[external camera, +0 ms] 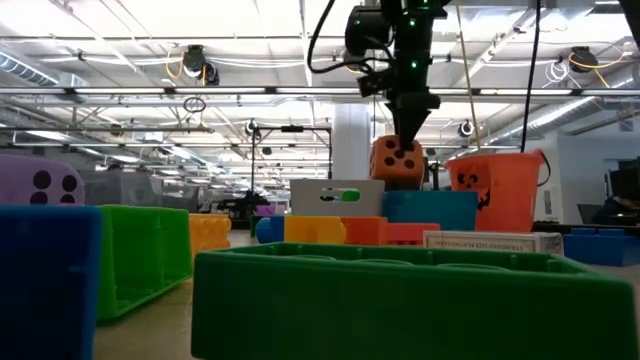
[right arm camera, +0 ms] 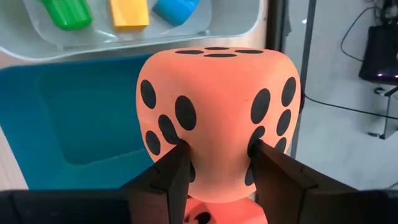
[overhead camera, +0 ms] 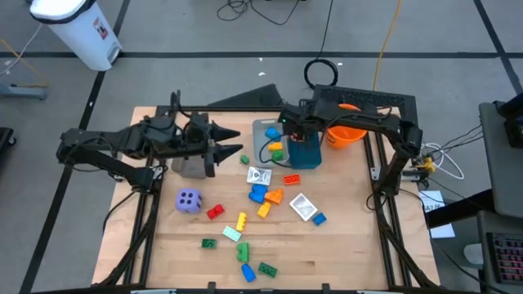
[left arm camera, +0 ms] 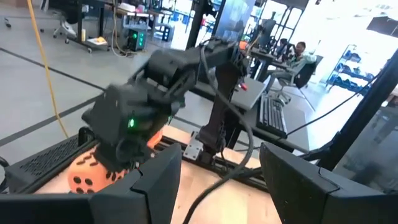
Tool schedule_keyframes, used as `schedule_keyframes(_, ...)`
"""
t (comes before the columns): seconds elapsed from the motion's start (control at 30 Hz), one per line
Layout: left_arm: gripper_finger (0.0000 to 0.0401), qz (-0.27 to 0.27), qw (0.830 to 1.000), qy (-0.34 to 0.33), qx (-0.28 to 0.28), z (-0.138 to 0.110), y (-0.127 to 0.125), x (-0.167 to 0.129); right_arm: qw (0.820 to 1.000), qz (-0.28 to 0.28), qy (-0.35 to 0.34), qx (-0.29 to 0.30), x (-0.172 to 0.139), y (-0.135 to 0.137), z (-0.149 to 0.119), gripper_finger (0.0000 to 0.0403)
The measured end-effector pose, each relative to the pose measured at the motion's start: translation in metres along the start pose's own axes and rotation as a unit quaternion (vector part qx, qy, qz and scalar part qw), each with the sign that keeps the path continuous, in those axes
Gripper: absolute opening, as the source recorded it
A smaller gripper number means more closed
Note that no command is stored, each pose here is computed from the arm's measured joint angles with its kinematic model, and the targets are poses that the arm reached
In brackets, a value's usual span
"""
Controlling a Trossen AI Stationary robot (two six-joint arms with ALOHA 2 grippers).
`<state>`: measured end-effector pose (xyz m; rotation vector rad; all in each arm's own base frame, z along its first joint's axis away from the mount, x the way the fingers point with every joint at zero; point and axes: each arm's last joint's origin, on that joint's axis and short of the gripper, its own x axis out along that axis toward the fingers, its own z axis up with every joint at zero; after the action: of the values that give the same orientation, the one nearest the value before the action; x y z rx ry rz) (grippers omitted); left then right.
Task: Pick & Place Toys
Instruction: Put the orange dice into the blue bin
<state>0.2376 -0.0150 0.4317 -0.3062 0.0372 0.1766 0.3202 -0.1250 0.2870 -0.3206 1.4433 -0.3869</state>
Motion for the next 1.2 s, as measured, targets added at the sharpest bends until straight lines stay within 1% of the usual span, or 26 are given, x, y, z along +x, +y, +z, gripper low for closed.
schedule_keyframes(0.13, 0.0228, 0.001, 1.000, 0.003, 0.002, -0.001, 0.000, 0.001, 1.000, -0.021, 0.001, 0.012, 0.003, 0.003, 0.000, 0.0143)
schedule_keyframes(0.4, 0.0228, 0.005, 1.000, 0.017, 0.003, -0.003, 0.001, 0.000, 1.000, -0.018, 0.020, 0.012, 0.012, 0.010, -0.004, 0.0139)
schedule_keyframes(0.73, 0.0227, 0.005, 1.000, 0.016, 0.003, -0.003, 0.001, 0.000, 1.000, -0.018, 0.018, 0.012, 0.026, 0.017, -0.005, 0.0139)
schedule_keyframes(1.0, 0.0227, 0.005, 1.000, 0.016, 0.002, -0.003, 0.001, 0.000, 0.999, -0.013, 0.034, -0.001, 0.036, 0.024, -0.011, 0.0139)
schedule_keyframes(1.2, 0.0227, 0.005, 1.000, 0.016, 0.003, -0.003, 0.001, 0.001, 0.999, -0.024, 0.024, -0.004, 0.042, 0.026, -0.010, 0.0139)
